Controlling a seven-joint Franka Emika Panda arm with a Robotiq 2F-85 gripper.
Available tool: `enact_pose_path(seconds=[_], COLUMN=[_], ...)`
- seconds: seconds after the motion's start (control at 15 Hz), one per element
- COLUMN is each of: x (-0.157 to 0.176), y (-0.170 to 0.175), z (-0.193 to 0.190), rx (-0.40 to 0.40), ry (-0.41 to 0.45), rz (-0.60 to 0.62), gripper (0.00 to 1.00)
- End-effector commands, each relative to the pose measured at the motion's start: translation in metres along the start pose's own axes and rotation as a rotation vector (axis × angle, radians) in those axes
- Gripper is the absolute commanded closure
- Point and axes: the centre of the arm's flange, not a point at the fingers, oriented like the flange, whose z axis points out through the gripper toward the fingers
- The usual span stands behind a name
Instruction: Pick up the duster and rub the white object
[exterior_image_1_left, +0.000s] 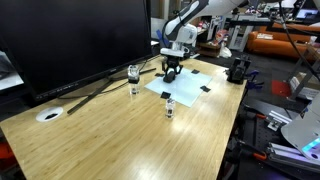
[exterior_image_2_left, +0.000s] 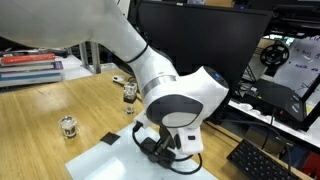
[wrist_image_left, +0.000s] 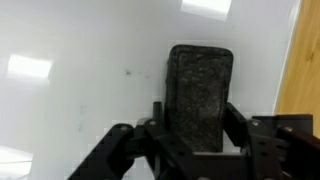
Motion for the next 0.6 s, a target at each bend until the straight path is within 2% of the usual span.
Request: enact_pose_path(seconds=[0.0,0.07,0.53], x=[-0.007,-0.010,-0.026], y=[0.061,0.061,0.062], z=[0.041,0.038,0.020], rx=[-0.030,-0.026,0.009], ry=[0.022,0.022,0.044], rz=[0.026,0.019,-0.011], gripper=[0.07,0.01,0.00])
